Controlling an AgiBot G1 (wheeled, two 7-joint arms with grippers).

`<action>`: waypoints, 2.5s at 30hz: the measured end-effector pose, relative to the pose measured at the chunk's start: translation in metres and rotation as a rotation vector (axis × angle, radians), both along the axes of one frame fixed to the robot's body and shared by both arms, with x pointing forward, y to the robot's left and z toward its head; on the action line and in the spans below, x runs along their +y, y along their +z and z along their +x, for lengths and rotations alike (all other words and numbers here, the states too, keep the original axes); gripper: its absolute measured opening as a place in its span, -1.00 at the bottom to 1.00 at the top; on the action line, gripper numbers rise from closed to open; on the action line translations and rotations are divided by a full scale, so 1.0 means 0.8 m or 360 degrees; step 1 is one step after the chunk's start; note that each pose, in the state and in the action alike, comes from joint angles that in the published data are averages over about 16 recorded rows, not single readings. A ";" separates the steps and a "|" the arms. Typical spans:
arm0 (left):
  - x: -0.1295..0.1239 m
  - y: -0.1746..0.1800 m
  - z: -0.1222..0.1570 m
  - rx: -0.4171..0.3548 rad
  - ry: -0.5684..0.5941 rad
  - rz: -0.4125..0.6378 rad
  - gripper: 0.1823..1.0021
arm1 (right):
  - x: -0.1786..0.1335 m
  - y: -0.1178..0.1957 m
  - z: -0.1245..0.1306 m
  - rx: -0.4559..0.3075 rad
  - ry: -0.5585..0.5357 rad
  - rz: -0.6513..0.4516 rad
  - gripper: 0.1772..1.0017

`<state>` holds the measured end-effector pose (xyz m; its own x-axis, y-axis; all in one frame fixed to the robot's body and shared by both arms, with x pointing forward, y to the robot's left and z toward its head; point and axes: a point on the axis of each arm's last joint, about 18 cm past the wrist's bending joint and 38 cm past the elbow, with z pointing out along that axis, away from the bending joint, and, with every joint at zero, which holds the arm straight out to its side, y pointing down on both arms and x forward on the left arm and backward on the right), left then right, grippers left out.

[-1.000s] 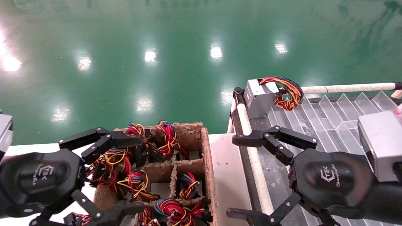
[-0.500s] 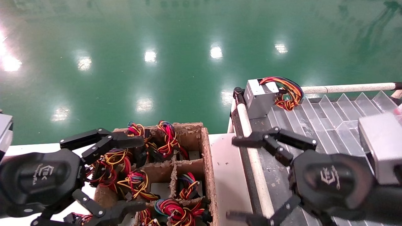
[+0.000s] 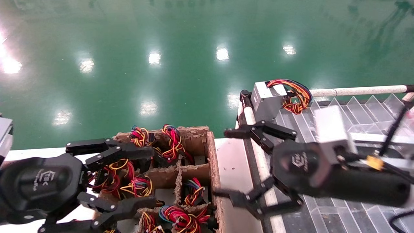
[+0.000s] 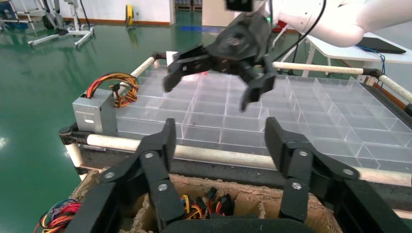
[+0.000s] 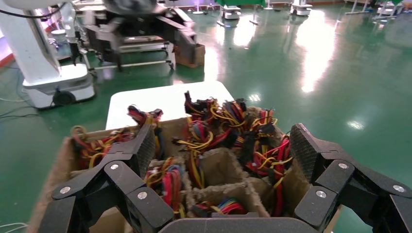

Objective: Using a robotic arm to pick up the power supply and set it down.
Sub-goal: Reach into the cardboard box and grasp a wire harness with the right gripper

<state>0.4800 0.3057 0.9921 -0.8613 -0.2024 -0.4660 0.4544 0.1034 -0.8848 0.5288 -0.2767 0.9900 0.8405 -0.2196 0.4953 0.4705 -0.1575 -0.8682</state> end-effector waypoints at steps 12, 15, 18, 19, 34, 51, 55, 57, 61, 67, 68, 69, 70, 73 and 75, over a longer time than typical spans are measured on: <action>0.000 0.000 0.000 0.0000 0.0000 0.0000 -0.33 | 0.035 0.004 0.076 -0.0004 -0.0060 0.0012 1.00; 0.000 0.000 0.000 0.0000 0.0000 0.0000 -0.47 | 0.046 0.006 0.095 -0.0007 -0.0079 0.0011 1.00; 0.000 0.000 0.000 0.0000 0.0000 0.0000 -0.60 | 0.058 0.009 0.113 -0.0006 -0.0101 0.0010 1.00; 0.000 0.000 0.000 0.0000 0.0000 0.0000 -0.63 | 0.063 0.009 0.119 -0.0004 -0.0108 0.0008 1.00; 0.000 0.000 0.000 0.0000 0.0000 0.0000 -0.94 | 0.127 -0.005 0.183 0.0074 -0.0194 -0.0068 0.97; 0.000 0.000 0.000 0.0000 0.0000 0.0000 -0.98 | 0.140 -0.023 0.199 0.0120 -0.0222 -0.0145 0.55; 0.000 0.000 0.000 0.0000 0.0000 0.0000 -0.98 | 0.140 -0.026 0.200 0.0126 -0.0228 -0.0161 0.34; 0.000 0.000 0.000 0.0000 0.0000 0.0000 -0.98 | 0.139 -0.027 0.201 0.0128 -0.0232 -0.0169 0.22; 0.000 0.000 0.000 0.0000 0.0000 0.0000 -0.98 | 0.138 -0.029 0.202 0.0129 -0.0240 -0.0182 -0.02; 0.000 0.000 0.000 0.0000 0.0000 0.0000 -0.98 | 0.137 -0.029 0.203 0.0127 -0.0250 -0.0198 -0.35; 0.000 0.000 0.000 0.0000 0.0000 0.0000 -0.98 | 0.137 -0.029 0.203 0.0126 -0.0251 -0.0200 -0.41; 0.000 0.000 0.000 0.0000 0.0000 0.0000 -0.98 | 0.137 -0.029 0.203 0.0124 -0.0253 -0.0202 -0.47; 0.000 0.000 0.000 0.0000 0.0000 0.0000 -0.98 | 0.137 -0.029 0.203 0.0124 -0.0254 -0.0204 -0.50; 0.000 0.000 0.000 0.0000 0.0000 0.0000 -0.98 | 0.137 -0.028 0.204 0.0122 -0.0255 -0.0205 -0.60; 0.000 0.000 0.000 0.0000 0.0000 0.0000 -0.98 | 0.136 -0.027 0.203 0.0121 -0.0254 -0.0200 -0.67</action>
<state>0.4800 0.3057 0.9921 -0.8613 -0.2024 -0.4660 0.4544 0.1034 -0.8848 0.6915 -0.1677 0.9684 0.8361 -0.2933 0.4636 0.3647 -0.3341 -0.8691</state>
